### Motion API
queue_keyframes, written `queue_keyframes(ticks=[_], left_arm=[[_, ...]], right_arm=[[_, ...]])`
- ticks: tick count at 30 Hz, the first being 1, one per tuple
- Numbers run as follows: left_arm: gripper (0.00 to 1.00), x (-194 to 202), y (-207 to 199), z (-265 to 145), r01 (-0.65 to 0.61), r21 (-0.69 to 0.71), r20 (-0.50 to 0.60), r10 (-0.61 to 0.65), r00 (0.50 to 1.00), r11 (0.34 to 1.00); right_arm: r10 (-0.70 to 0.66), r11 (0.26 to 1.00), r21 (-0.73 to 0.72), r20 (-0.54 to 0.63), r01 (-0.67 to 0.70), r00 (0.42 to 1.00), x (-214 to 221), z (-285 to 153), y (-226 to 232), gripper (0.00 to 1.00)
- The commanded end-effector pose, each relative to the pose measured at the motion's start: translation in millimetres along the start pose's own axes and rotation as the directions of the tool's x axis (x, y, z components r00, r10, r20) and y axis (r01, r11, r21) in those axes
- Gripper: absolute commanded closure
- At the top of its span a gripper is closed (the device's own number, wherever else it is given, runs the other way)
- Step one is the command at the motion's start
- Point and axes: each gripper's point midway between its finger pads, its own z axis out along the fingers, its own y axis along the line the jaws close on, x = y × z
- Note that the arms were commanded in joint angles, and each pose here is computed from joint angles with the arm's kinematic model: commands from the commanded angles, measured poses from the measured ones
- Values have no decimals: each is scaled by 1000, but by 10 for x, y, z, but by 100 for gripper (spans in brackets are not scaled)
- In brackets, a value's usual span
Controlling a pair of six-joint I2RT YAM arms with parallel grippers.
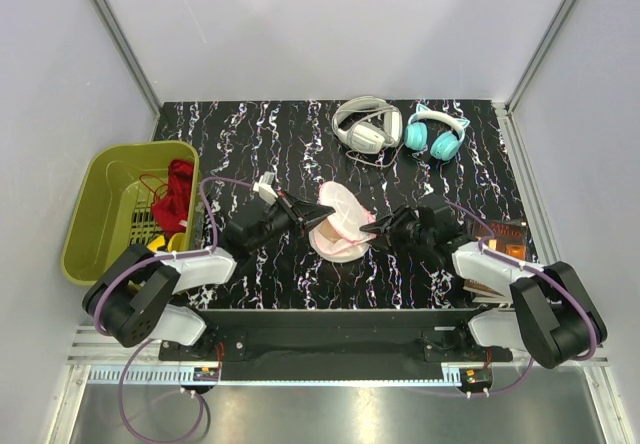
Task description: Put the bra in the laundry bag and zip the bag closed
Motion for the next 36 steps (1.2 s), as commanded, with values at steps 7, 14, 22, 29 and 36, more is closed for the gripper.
queue_keyframes(ticks=[7,14,22,29,36], left_arm=[[95,-87,337,-32,-170,-241,-68,158,985,956],[55,-544,211,-426,-468,-593,-135,492,860,656],[55,-1,-344,-698,-583,-599,-109,665,739,549],[50,729,-156,-280,-713,-519,-335,655,677,471],[57,955,2,84,-745,-541,-404,657,637,390]], right_arm=[[-15,996,-87,28,17,1000,-16,-53,398,100],[138,990,-24,48,-137,989,39,-257,321,100],[217,974,49,76,-221,973,7,-275,370,100],[283,953,78,112,-292,953,-20,-287,344,100],[326,937,83,148,-341,934,-41,-328,338,100]])
